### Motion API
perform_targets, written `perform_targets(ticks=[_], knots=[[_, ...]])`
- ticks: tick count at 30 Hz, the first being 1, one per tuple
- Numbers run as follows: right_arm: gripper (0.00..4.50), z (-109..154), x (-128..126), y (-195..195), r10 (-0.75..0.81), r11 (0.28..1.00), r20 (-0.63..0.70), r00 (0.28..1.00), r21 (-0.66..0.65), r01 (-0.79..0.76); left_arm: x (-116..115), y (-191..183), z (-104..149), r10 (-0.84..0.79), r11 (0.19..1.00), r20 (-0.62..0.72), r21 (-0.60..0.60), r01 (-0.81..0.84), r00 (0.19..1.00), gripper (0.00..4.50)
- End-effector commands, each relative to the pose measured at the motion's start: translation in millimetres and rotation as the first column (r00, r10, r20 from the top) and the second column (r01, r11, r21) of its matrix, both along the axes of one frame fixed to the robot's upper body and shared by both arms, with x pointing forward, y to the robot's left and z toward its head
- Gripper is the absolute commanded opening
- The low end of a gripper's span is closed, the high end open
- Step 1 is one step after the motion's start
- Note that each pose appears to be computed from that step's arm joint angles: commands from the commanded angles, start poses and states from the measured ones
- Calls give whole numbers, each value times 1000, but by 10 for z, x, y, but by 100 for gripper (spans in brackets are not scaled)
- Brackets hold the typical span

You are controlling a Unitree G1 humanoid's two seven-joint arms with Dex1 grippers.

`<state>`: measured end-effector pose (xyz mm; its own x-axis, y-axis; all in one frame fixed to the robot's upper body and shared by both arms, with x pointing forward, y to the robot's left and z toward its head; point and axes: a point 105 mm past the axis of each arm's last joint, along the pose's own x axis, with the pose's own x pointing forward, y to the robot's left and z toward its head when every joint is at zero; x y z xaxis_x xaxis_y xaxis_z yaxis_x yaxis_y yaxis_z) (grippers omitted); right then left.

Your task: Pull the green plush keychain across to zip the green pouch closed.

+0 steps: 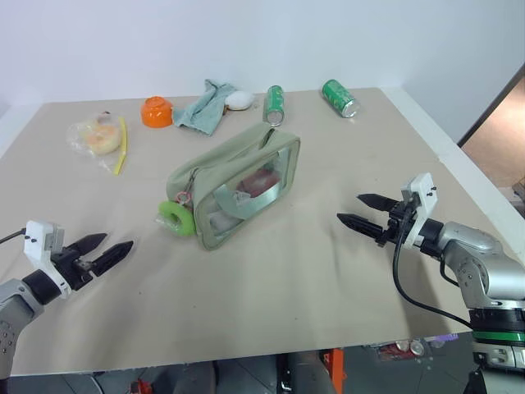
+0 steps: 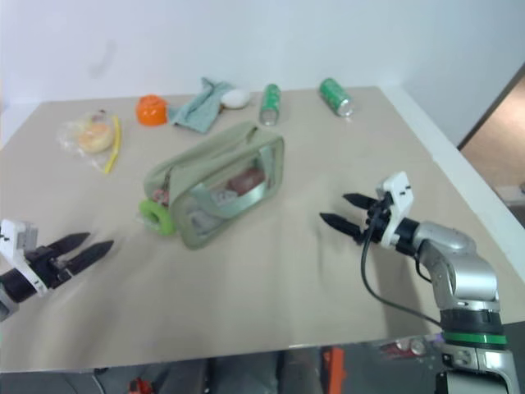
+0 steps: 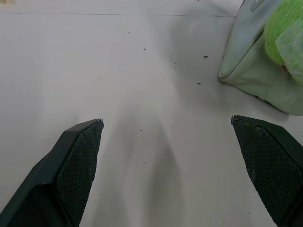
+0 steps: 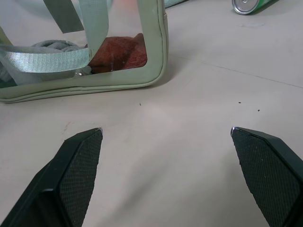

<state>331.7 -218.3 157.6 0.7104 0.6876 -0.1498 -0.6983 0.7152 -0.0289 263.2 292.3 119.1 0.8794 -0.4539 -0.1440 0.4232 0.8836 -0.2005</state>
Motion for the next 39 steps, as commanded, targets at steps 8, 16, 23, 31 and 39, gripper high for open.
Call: perform_targets(ticks=[8, 16, 23, 31, 39], knots=[[450, 739, 225, 237, 163, 977, 203, 965, -172, -129, 213, -151, 1091, -170, 985, 247, 58, 161, 954, 449], [450, 1380, 265, 729, 431, 879, 333, 838, -363, -308, 144, -731, 1552, -466, 883, 292, 212, 419, 835, 449], [450, 1629, 300, 1314, 667, 710, 314, 676, -544, -448, 20, -1016, 1793, -601, 799, 337, 224, 558, 725, 449], [450, 1422, 450, 1704, 765, 592, 208, 610, -598, -539, -55, -1128, 1738, -632, 774, 319, 209, 598, 706, 449], [369, 1148, 553, 1841, 784, 537, 126, 608, -630, -562, -107, -1184, 1647, -630, 775, 314, 192, 602, 710, 450]])
